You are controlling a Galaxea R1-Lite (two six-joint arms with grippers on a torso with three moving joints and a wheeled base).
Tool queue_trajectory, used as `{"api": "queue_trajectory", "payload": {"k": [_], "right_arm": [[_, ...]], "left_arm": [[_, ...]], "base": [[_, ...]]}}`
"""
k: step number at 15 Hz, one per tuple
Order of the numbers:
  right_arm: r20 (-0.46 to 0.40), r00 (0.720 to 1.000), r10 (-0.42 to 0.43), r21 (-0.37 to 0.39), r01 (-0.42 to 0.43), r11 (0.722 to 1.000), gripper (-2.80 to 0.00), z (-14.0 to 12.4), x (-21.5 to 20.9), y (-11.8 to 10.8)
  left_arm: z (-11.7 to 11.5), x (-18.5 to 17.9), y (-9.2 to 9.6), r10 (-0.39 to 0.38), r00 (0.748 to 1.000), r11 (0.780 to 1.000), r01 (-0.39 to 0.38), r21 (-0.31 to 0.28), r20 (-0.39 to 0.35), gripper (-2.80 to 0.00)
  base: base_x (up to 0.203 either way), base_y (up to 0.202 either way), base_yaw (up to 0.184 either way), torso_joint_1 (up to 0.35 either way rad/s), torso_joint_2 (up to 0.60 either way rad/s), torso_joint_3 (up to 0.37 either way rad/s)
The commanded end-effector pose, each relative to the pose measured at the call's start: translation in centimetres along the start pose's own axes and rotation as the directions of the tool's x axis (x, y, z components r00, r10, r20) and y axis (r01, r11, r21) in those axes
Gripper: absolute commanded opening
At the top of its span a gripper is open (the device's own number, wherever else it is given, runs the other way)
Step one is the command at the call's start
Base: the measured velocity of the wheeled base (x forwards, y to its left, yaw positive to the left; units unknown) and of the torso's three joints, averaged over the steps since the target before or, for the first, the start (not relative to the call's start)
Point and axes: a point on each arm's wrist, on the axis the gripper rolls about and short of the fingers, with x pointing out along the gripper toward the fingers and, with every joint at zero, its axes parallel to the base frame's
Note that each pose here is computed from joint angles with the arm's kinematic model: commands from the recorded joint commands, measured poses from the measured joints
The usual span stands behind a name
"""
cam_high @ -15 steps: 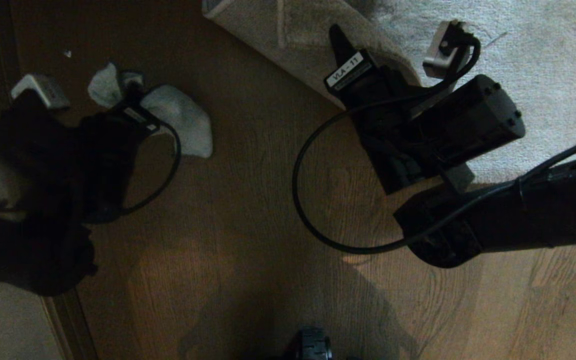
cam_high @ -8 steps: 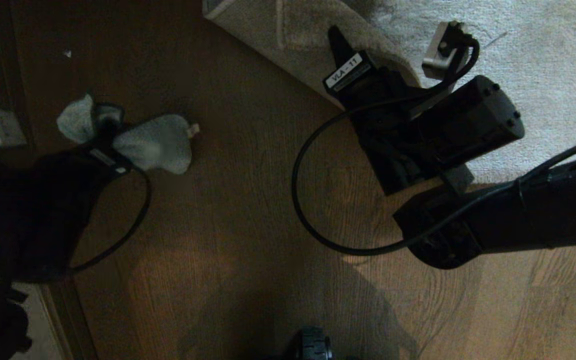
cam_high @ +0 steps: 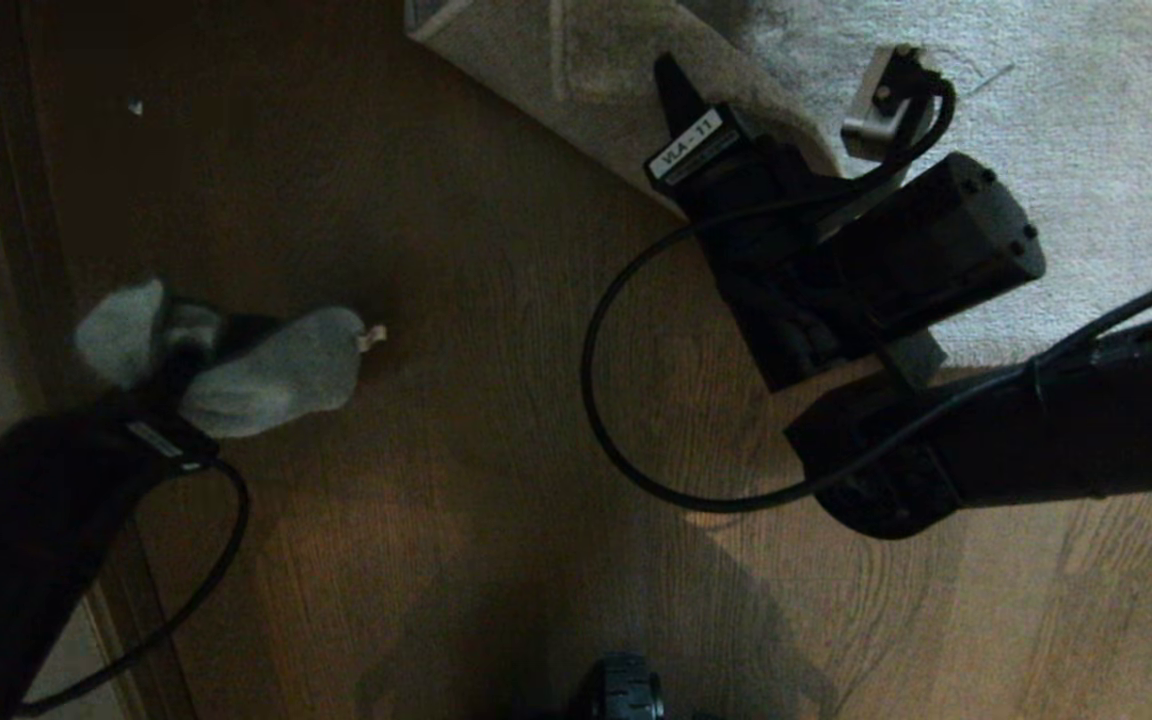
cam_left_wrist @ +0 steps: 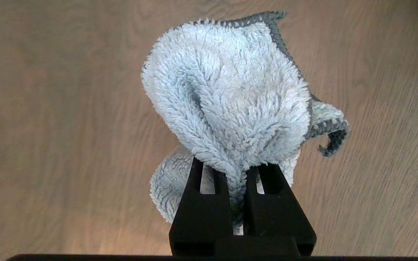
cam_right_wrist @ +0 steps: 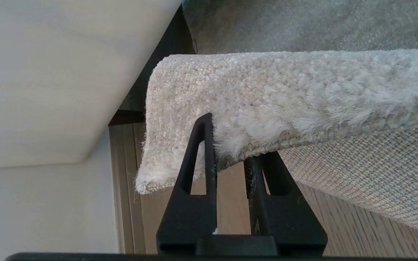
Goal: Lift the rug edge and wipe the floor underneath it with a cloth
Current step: Wipe the floor under the carpet with a rag, then lay down the carpet
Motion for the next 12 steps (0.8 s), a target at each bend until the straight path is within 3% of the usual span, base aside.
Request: {"api": "queue_trajectory", "payload": {"k": [1,4,7,10,12], "right_arm": [[0.041,0.999,0.015,0.010,-0.016,1.000,-2.80,0.4,0.0,0.1],[0.041,0.999,0.015,0.011,-0.016,1.000,-2.80,0.4,0.0,0.1],[0.042,0.999,0.020,0.010,-0.021,1.000,-2.80,0.5,0.0,0.2],[0.042,0.999,0.018,0.009,-0.019,1.000,-2.80,0.4,0.0,0.2],[0.043,0.999,0.019,0.008,-0.019,1.000,-2.80,0.4,0.0,0.2]], "left_arm": [[0.5,-1.5,0.9,0.024,0.999,1.000,-0.024,0.007,0.023,-2.80],[0.2,-3.7,2.0,0.053,0.999,0.998,-0.053,0.034,0.011,-2.80],[1.0,-4.6,3.2,0.123,0.990,0.991,-0.126,0.043,0.061,-2.80],[1.8,-5.4,3.1,0.111,0.989,0.991,-0.118,0.061,0.101,-2.80],[1.7,-5.7,3.2,0.095,0.992,0.992,-0.101,0.077,0.078,-2.80]], "base": [[0.000,0.000,0.000,0.000,0.00,0.000],[0.000,0.000,0.000,0.000,0.00,0.000],[0.000,0.000,0.000,0.000,0.00,0.000],[0.000,0.000,0.000,0.000,0.00,0.000],[0.000,0.000,0.000,0.000,0.00,0.000]]}}
